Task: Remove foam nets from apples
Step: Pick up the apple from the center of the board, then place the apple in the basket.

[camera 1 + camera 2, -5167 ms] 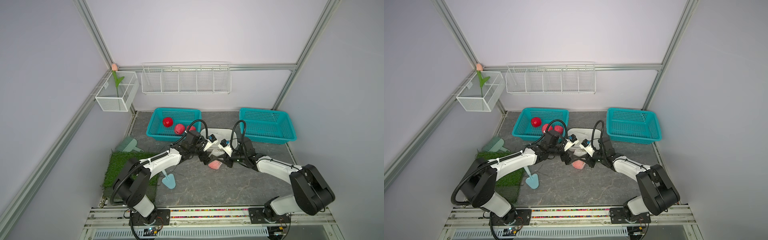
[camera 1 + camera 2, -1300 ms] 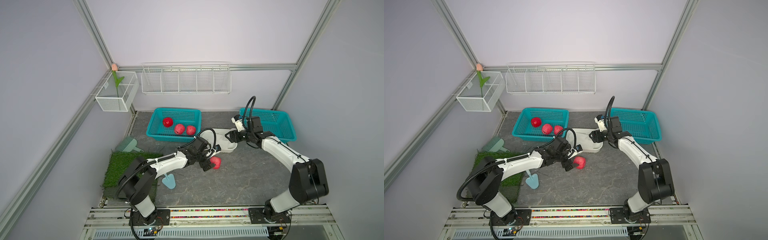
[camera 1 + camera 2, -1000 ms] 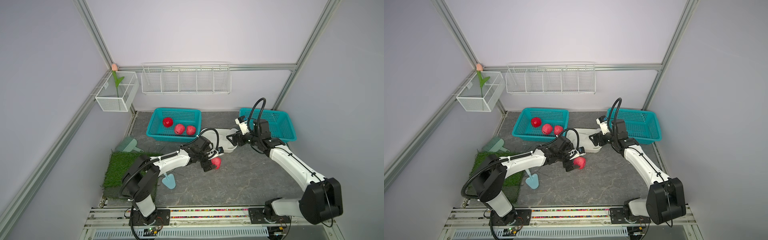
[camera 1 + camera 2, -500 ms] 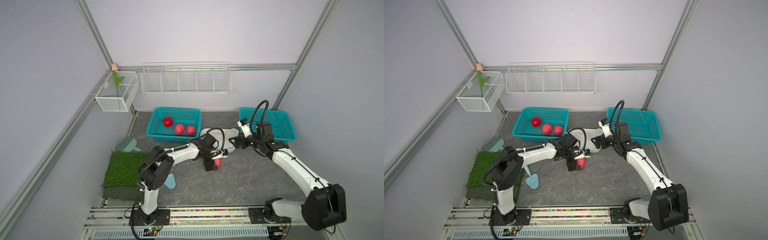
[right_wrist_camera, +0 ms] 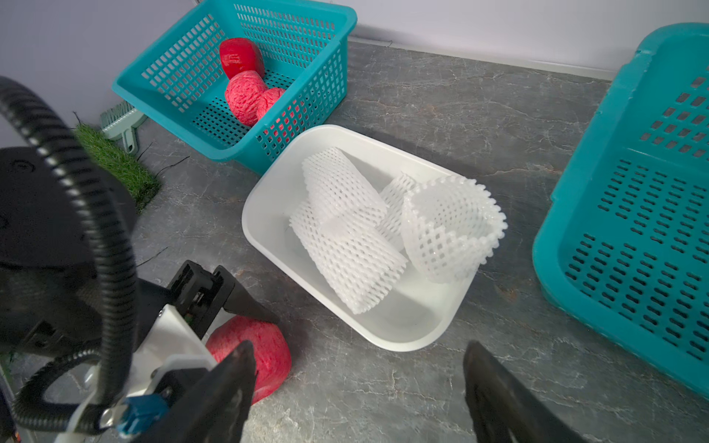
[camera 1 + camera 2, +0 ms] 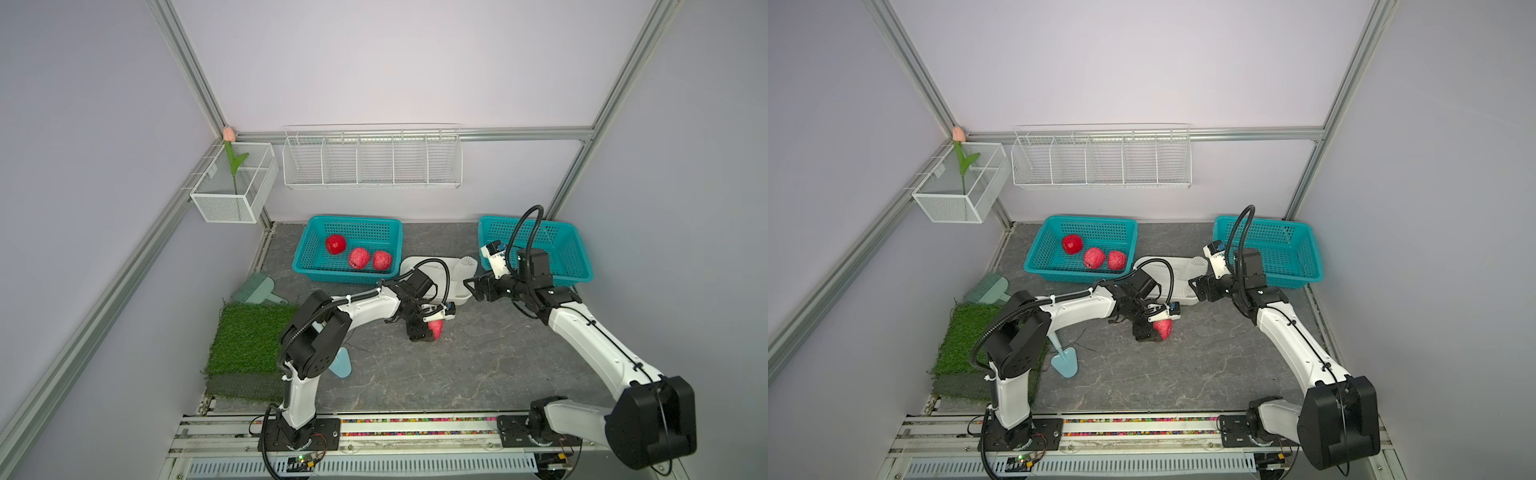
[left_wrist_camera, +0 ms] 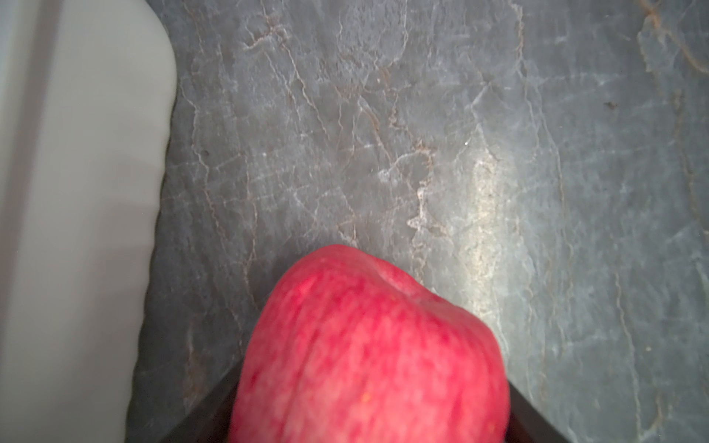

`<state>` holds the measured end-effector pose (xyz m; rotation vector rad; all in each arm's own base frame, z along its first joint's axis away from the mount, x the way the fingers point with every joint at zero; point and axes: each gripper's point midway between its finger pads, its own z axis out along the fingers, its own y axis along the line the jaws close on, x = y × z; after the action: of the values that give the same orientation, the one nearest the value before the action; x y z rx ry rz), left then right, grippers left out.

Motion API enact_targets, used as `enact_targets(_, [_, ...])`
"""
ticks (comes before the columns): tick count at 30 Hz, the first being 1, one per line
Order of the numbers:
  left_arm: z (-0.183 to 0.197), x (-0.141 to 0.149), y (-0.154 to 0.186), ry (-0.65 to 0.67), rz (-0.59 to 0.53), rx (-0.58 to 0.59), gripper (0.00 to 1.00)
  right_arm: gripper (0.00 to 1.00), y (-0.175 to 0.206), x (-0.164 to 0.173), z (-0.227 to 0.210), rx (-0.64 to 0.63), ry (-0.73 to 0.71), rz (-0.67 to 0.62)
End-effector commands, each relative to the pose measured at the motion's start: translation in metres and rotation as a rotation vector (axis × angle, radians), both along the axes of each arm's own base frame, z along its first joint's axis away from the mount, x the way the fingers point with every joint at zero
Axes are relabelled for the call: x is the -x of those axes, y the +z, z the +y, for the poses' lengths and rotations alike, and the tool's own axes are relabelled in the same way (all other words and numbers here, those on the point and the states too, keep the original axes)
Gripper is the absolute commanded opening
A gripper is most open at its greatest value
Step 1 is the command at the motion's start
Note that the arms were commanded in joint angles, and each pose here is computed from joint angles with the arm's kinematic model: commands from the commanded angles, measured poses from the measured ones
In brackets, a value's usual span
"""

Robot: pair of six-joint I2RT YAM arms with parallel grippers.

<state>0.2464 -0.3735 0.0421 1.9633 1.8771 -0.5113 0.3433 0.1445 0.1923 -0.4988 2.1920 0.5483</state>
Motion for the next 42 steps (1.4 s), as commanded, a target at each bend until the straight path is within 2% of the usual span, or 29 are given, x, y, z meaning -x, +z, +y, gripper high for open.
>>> enact_targets(1, [-0.004,0.005,0.017,-0.021,-0.020,0.037,0.67,0.85,0.000,0.004,-0.004,0.004,-0.008,-0.009])
enact_targets(4, [-0.001,0.006,0.028,-0.010,-0.033,0.054,0.60,0.85,0.005,0.001,-0.015,0.004,-0.041,-0.026])
enact_targets(11, [0.014,0.004,0.064,0.040,-0.108,0.104,0.58,0.85,0.018,0.000,-0.031,0.025,-0.093,-0.064])
enact_targets(13, [0.025,-0.009,0.079,0.100,-0.140,0.133,0.58,0.85,0.021,0.001,-0.038,0.033,-0.108,-0.075])
enact_targets(16, [0.040,-0.036,0.114,0.205,-0.149,0.237,0.58,0.86,0.024,0.002,-0.043,0.032,-0.120,-0.079])
enact_targets(21, [0.078,-0.110,0.145,0.482,-0.321,0.273,0.59,0.86,0.019,0.002,-0.042,0.017,-0.121,-0.060])
enact_targets(24, [0.097,-0.149,0.141,0.597,-0.360,0.223,0.60,0.86,0.010,0.006,-0.040,0.005,-0.105,-0.046])
enact_targets(27, [0.121,-0.191,0.129,0.747,-0.317,0.200,0.60,0.86,0.007,0.004,-0.041,0.017,-0.106,-0.041])
enact_targets(32, [0.151,-0.237,0.122,0.926,-0.302,0.228,0.60,0.86,-0.005,0.002,-0.043,0.041,-0.101,0.001])
enact_targets(33, [0.157,-0.244,0.119,0.959,-0.289,0.235,0.59,0.86,0.005,-0.004,-0.043,0.040,-0.104,-0.020])
enact_targets(38, [0.175,-0.259,0.086,1.023,-0.212,0.156,0.59,0.86,0.001,-0.012,-0.044,0.034,-0.117,-0.009])
enact_targets(42, [0.172,-0.254,0.067,0.992,-0.173,0.130,0.59,0.86,-0.001,-0.017,-0.042,0.028,-0.120,0.004])
